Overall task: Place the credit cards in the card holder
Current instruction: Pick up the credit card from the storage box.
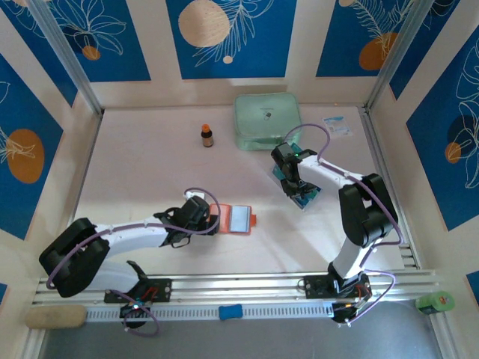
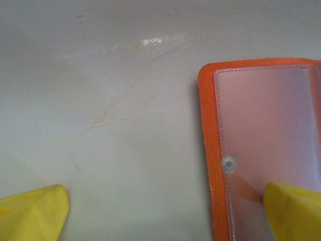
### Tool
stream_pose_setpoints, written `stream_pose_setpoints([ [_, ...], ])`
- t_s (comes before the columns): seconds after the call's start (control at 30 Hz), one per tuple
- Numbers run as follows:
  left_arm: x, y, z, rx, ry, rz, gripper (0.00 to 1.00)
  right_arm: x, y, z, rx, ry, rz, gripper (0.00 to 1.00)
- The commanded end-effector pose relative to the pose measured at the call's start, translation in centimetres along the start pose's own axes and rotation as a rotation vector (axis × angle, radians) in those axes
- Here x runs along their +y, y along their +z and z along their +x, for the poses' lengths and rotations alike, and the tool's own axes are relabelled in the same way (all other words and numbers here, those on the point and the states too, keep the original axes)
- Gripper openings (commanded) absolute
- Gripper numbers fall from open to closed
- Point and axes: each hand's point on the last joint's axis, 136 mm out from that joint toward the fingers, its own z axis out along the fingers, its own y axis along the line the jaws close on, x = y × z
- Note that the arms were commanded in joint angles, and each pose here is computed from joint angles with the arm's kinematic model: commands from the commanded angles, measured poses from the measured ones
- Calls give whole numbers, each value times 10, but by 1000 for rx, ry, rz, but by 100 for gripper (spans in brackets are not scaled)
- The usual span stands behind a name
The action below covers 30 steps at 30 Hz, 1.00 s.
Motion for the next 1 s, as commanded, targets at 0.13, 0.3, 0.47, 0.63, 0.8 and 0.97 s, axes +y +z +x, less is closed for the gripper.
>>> stream_pose_setpoints([
  [0.13, -1, 1, 0, 5, -12, 11, 100, 9, -21, -5, -45, 9, -107, 14],
  [0.3, -2, 0, -1, 3, -15, 16, 100, 16, -29, -6, -61, 8, -171, 5],
  [0.47, -2, -2, -3, -3, -16, 18, 100, 20, -37, -7, -69, 4, -220, 0],
  [0.63, -2, -5, -6, -13, -16, 18, 100, 24, -59, -9, -98, 5, -279, 0],
  [0.8, 1, -8, -8, -20, -15, 2, 100, 31, -94, -13, -165, 32, -384, 0],
  [0.97, 8, -9, -5, -16, -27, -33, 100, 51, -126, -17, -235, 103, -557, 0],
])
